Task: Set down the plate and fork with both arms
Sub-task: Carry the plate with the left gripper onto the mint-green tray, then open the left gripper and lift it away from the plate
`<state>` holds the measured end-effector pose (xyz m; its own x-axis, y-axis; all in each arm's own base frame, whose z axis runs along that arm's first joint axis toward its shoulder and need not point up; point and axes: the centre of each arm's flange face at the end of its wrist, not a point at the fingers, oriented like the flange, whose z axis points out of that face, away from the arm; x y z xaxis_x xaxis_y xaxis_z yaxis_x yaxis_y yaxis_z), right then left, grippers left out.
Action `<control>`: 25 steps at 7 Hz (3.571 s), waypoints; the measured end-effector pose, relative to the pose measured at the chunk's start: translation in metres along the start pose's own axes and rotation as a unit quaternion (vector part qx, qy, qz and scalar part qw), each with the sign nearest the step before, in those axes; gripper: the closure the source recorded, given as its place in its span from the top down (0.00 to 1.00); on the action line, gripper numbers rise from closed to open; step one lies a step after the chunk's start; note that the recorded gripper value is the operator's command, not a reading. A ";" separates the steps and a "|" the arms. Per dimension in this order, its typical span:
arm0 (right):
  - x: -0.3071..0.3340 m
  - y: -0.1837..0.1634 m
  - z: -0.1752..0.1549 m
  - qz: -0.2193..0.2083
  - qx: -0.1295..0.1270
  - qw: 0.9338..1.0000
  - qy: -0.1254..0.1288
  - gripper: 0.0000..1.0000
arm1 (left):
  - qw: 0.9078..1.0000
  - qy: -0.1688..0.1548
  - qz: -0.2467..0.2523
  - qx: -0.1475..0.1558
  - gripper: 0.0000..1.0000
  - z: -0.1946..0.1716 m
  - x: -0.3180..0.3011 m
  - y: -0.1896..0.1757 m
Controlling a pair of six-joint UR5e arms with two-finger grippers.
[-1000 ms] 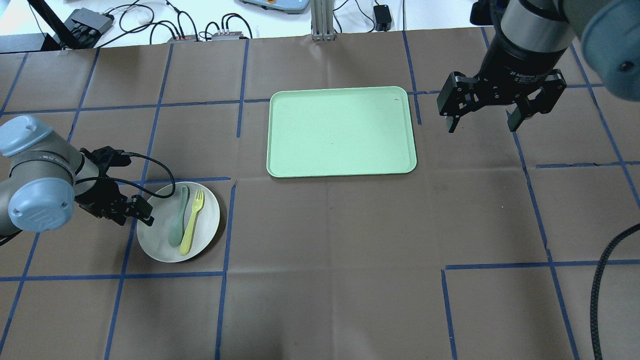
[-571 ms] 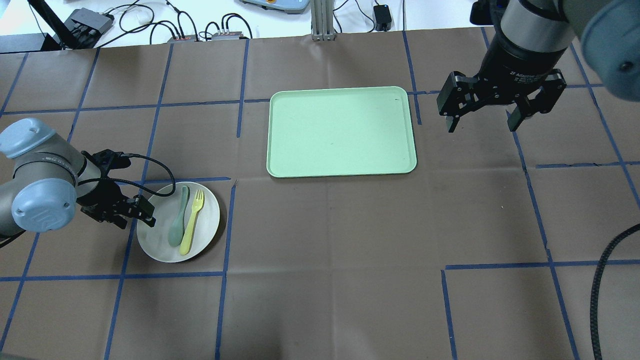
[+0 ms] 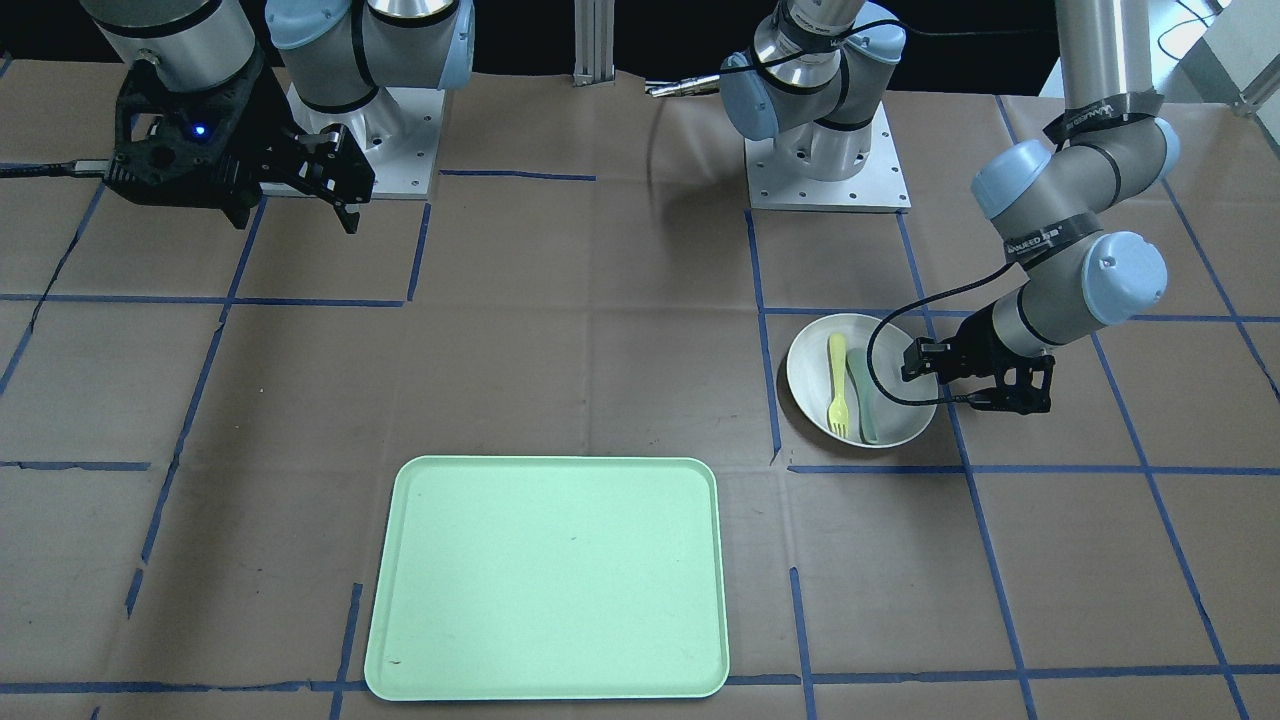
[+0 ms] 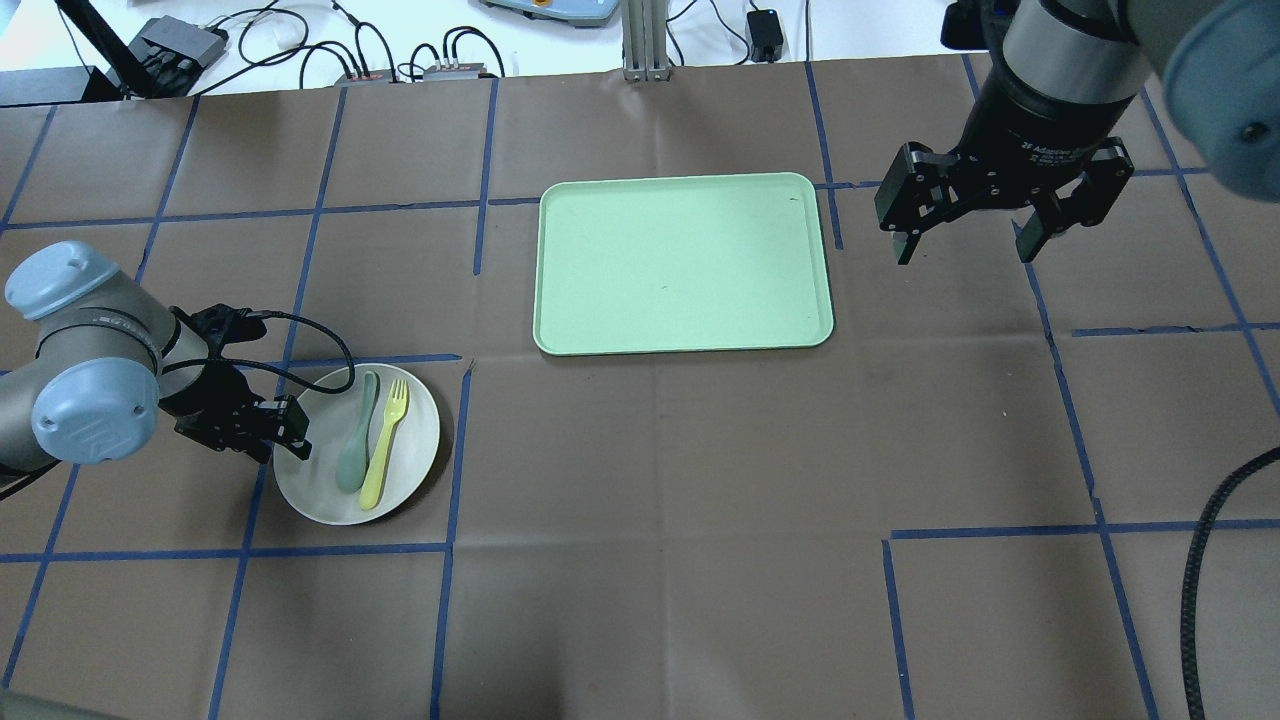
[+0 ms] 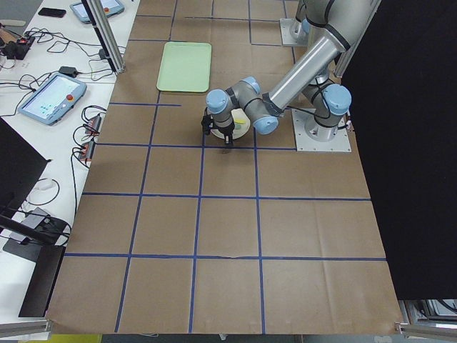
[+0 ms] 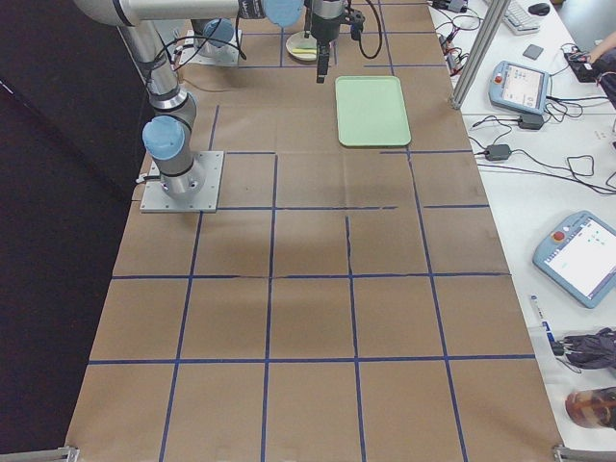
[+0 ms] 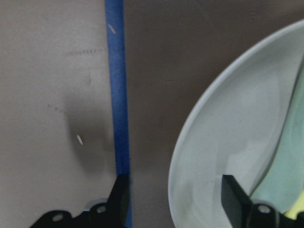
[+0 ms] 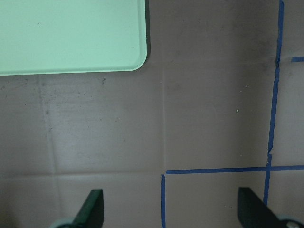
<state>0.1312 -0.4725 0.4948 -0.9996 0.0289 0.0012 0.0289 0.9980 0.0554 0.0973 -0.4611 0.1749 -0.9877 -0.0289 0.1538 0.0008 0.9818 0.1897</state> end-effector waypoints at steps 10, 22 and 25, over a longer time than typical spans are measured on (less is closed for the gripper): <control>0.001 0.000 0.000 0.001 -0.001 1.000 0.000 1.00 | 0.991 0.071 0.015 0.110 0.00 -0.083 0.157 -0.033; 0.000 -0.001 0.000 -0.001 0.002 1.000 0.000 1.00 | 0.991 0.101 0.029 0.078 0.99 -0.010 0.335 -0.227; -0.001 -0.001 0.000 0.000 0.003 1.000 -0.001 1.00 | 0.992 0.098 0.019 0.074 0.99 -0.042 0.346 -0.210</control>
<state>0.1322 -0.4734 0.4947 -0.9996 0.0294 0.0001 0.0293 0.9983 0.0496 -0.2382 -0.6854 0.2287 -0.9379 -0.0125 0.3465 0.0010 0.9993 0.0386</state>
